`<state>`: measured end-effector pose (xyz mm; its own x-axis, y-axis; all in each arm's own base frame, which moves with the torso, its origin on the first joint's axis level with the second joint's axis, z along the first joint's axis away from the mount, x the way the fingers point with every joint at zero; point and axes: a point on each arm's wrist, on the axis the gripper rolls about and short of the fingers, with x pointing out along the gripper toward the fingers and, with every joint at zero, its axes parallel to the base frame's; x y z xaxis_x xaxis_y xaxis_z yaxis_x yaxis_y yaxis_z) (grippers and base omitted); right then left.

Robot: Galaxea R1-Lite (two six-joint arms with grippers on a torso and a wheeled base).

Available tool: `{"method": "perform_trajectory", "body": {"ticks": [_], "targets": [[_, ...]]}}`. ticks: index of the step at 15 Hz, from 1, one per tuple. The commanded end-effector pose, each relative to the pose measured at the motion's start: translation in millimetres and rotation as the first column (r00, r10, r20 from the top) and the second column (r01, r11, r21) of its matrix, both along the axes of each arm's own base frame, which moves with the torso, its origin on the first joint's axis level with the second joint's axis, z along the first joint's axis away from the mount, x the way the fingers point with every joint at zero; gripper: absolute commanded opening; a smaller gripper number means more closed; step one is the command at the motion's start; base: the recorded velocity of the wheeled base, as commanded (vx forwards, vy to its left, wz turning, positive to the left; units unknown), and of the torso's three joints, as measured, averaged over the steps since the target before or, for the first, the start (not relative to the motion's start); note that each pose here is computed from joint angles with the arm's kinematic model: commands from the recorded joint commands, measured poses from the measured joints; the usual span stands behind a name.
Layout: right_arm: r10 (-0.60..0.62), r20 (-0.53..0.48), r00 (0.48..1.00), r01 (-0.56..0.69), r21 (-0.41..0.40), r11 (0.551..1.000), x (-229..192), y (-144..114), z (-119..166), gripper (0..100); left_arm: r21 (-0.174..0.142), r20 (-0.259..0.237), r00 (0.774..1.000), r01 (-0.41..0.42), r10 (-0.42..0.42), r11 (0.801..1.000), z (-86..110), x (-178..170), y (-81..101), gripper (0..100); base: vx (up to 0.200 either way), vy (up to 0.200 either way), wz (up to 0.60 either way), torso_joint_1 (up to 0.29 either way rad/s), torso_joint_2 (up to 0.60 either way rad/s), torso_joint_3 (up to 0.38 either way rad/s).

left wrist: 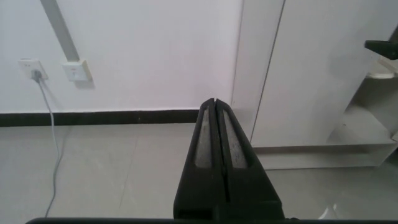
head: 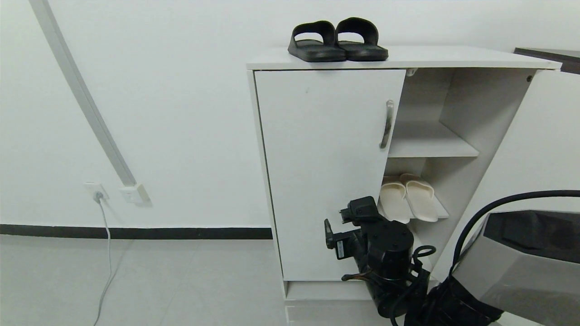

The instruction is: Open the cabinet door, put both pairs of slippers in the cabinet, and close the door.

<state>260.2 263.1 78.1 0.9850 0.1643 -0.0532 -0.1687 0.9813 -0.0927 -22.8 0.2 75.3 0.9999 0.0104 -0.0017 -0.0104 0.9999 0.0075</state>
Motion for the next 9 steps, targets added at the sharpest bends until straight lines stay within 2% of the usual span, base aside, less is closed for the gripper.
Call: {"method": "perform_trajectory", "body": {"ticks": [1, 6, 9], "targets": [[-0.002, -0.007, 1.0, 0.002, -0.01, 1.0, -0.1, -0.9, -2.6, 100, 0.0, 0.0, 1.0, 0.0, 0.0, 1.0, 0.0, 0.0, 0.0, 0, 0.0, 0.0, 0.0, 0.0, 0.0, 0.0], [-0.003, -0.01, 1.0, 0.003, -0.024, 1.0, 1.0, -0.6, -5.5, 100, 0.0, 0.0, 1.0, 0.0, 0.0, 1.0, 0.0, 0.0, 0.0, 0, 0.0, 0.0, 0.0, 0.0, -0.02, -0.015], [-0.003, -0.011, 1.0, 0.003, -0.025, 1.0, 0.8, -0.8, -5.8, 100, 0.0, 0.0, 1.0, 0.0, 0.0, 1.0, 0.0, 0.0, 0.0, 0, 0.0, 0.0, 0.0, 0.01, -0.21, -0.294]]}}
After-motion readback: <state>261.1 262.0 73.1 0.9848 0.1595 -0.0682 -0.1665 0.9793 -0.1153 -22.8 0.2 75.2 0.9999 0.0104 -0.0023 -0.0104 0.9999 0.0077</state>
